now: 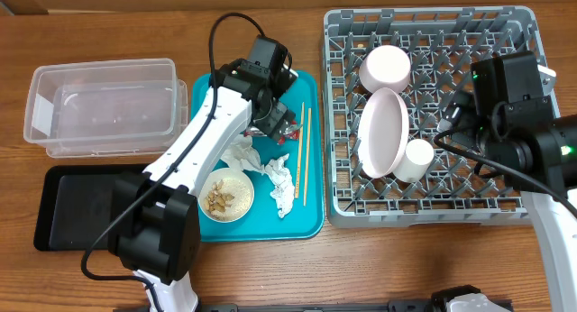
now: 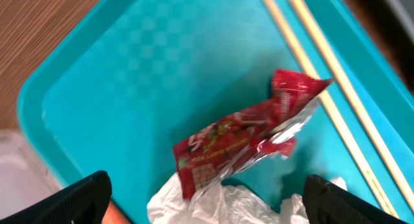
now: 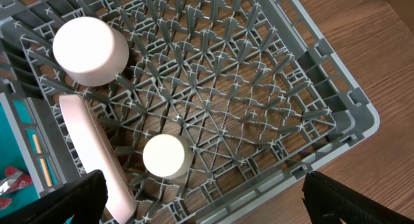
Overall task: Sort waste into correct bins and load items into the dishwasher
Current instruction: 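Close the left gripper on the red wrapper and lift it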
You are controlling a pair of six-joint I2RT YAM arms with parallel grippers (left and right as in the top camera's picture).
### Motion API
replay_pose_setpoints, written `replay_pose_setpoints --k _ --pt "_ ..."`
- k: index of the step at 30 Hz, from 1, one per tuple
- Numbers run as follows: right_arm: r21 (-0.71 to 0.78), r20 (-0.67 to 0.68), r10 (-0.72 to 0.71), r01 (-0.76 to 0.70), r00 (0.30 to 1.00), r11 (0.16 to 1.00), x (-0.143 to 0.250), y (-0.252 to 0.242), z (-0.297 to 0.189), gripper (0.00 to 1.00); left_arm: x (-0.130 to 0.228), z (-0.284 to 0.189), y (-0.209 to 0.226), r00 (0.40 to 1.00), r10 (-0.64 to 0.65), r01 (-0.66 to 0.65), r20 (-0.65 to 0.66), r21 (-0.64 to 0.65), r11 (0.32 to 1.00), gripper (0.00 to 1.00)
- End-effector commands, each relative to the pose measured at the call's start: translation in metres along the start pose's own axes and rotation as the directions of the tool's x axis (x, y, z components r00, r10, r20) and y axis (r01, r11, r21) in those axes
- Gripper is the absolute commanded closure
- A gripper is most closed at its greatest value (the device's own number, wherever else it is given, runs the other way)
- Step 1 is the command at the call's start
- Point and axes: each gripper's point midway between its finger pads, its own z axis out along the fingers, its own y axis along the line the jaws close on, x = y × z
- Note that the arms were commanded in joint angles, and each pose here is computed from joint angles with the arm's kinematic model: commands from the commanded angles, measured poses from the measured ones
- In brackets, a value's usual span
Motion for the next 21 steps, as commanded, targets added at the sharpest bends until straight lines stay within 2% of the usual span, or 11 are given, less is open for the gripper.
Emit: replay_pose_setpoints --k 1,9,21 --pt "-0.011 0.017 -0.003 0.003 1.0 1.0 -0.005 0.001 -0.004 0.0 0.001 0.004 -0.014 0.983 0.183 -0.185 0.025 0.08 0.98 0.02" --pt "-0.011 0.017 -0.003 0.003 1.0 1.0 -0.005 0.001 -0.004 0.0 0.018 0.021 -0.02 0.95 0.31 -0.304 -0.034 0.121 0.945 0.0" --pt "-0.011 0.017 -0.003 0.003 1.0 1.0 -0.005 0.001 -0.004 0.0 0.046 0.049 -0.035 0.929 0.347 -0.316 -0.127 0.217 0.924 0.01"
